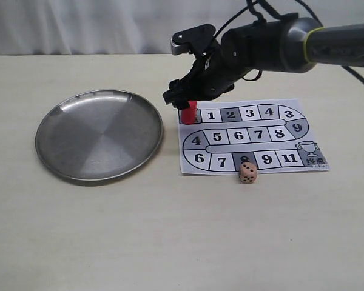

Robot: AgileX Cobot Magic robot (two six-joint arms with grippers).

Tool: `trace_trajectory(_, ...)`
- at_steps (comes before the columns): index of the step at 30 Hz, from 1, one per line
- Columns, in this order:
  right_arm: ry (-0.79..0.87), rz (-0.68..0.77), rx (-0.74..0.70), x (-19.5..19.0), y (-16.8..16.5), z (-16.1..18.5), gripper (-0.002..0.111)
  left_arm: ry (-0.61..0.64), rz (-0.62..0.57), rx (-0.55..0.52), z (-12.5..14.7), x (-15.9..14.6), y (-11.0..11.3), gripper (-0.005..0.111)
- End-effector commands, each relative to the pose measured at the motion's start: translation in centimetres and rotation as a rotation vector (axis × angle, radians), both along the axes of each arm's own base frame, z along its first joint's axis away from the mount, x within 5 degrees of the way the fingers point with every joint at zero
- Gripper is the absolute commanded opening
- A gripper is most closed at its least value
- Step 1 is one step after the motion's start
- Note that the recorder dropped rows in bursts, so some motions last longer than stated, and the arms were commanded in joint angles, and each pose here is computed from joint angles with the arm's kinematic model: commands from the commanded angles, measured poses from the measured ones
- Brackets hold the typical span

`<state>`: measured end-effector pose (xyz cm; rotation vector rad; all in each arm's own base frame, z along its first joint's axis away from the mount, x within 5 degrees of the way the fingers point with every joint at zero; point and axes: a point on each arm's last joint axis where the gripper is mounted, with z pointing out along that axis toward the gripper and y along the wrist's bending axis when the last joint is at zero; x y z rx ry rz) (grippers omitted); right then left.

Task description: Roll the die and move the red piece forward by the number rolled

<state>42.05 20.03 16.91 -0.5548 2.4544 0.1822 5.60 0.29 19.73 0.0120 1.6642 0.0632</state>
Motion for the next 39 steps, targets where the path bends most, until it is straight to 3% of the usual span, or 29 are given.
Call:
trace_trajectory(1,0.009,-0.009,0.001,1.1,0.4,-2.5,0.077,-0.009,-0.01,-0.003,0.0,0.0,-0.1,0.0)
trace_trajectory(5,0.0,-0.013,-0.004,1.8,0.2,-4.4,0.072,-0.009,-0.01,-0.003,0.0,0.0,-0.1,0.0)
trace_trajectory(12,-0.002,-0.009,-0.008,1.9,0.1,-5.0,0.022,-0.009,-0.01,-0.003,0.0,0.0,-0.1,0.0)
trace_trajectory(16,-0.002,-0.009,-0.008,1.9,0.1,-5.0,0.004,-0.009,-0.01,-0.003,0.0,0.0,-0.1,0.0)
trace_trajectory(22,-0.018,-0.009,0.0,1.9,0.1,-3.7,0.005,-0.009,-0.01,-0.003,0.0,0.0,-0.1,0.0)
trace_trajectory(31,-0.18,-0.028,0.028,1.9,-2.1,4.1,0.005,-0.009,-0.01,-0.003,0.0,0.0,-0.1,0.0)
trace_trajectory(34,-0.161,-0.068,0.041,2.2,-3.3,4.3,0.005,-0.009,-0.01,-0.003,0.0,0.0,-0.1,0.0)
trace_trajectory(39,-0.081,-0.095,0.011,3.0,-4.3,0.7,0.005,-0.009,-0.01,-0.003,0.0,0.0,-0.1,0.0)
